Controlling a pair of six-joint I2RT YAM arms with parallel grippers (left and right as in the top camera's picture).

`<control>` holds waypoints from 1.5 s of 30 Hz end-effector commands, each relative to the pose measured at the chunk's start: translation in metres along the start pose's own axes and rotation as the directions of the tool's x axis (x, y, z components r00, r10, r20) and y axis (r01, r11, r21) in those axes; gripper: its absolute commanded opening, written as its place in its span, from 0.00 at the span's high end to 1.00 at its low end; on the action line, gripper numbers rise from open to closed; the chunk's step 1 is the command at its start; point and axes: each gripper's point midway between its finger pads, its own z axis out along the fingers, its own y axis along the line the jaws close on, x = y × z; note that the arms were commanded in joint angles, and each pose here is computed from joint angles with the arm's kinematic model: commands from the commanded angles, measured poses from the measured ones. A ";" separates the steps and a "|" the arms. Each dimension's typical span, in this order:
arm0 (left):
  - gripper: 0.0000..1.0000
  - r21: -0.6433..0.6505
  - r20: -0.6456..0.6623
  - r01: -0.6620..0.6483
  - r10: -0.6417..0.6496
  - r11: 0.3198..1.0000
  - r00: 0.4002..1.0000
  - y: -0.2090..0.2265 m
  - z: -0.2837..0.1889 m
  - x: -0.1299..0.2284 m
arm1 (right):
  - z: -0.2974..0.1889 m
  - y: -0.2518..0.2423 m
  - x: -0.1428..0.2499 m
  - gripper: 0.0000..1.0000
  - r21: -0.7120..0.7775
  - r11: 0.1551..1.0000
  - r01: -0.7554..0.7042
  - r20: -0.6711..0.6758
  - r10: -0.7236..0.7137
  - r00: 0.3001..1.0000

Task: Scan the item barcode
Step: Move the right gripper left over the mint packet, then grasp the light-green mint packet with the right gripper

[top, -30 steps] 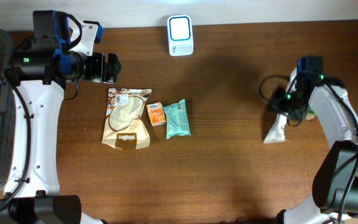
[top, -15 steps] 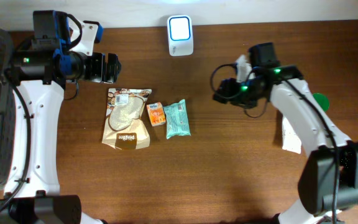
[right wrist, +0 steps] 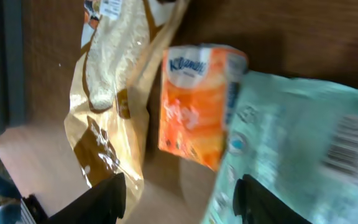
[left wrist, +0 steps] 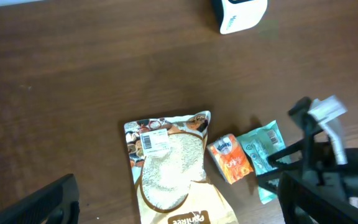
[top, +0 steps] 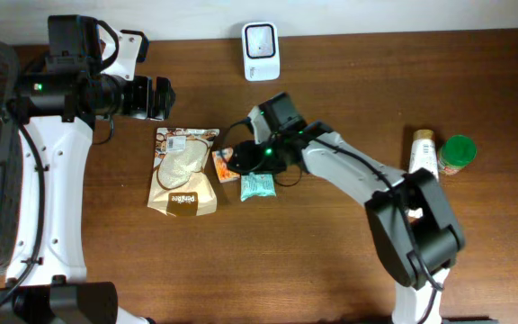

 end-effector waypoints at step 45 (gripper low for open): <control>0.01 0.002 0.000 -0.014 0.014 1.000 1.000 0.001 0.000 -0.001 | -0.097 -0.112 0.010 0.38 -0.010 0.984 -0.177 -0.059 0.177 0.983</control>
